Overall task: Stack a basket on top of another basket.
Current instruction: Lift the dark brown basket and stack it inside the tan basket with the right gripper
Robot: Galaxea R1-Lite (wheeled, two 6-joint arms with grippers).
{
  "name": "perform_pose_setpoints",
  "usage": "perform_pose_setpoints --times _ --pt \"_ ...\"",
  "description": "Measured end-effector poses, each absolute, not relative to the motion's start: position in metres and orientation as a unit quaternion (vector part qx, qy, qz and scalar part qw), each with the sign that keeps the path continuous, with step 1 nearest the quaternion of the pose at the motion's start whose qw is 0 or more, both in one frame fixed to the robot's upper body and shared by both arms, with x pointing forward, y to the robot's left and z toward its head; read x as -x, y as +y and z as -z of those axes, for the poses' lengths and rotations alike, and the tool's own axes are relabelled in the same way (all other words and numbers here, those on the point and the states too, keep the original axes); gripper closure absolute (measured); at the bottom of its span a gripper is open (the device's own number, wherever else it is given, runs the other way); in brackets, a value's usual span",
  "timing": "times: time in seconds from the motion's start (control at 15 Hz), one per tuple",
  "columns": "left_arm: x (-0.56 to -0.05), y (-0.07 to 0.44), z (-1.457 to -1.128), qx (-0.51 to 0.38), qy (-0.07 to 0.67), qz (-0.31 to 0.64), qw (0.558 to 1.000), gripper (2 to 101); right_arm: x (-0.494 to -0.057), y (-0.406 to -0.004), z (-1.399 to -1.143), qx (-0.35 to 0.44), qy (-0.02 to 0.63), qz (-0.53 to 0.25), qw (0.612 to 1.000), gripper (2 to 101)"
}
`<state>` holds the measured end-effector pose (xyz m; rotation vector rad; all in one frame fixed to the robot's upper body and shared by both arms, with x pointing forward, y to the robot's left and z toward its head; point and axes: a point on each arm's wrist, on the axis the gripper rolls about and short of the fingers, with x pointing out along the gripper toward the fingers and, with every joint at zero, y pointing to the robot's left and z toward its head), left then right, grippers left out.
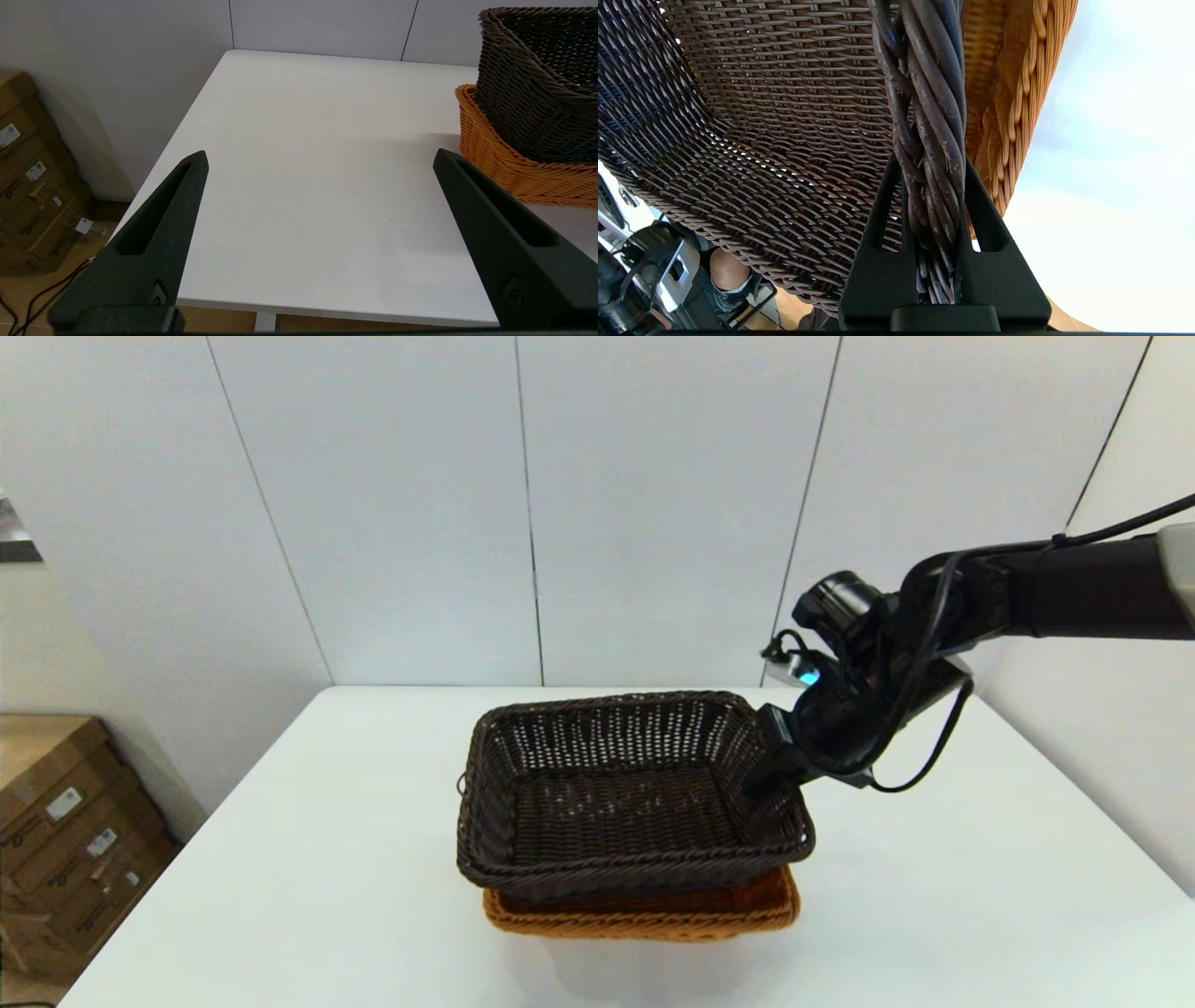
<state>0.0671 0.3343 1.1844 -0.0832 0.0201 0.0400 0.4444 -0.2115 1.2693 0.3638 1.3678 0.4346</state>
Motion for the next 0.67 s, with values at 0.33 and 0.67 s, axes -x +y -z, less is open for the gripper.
perform_pose_setpoints --times 0.33,0.67 --pt "-0.067 0.334 -1.184 0.042 0.01 -0.02 0.999 5.4 -0.452 -0.21 -1.258 -0.164 0.632 -0.195 0.732 87.6" --pt "-0.067 0.334 -1.184 0.042 0.01 -0.02 0.999 5.4 -0.454 -0.21 -1.25 -0.164 0.64 -0.19 0.726 87.6"
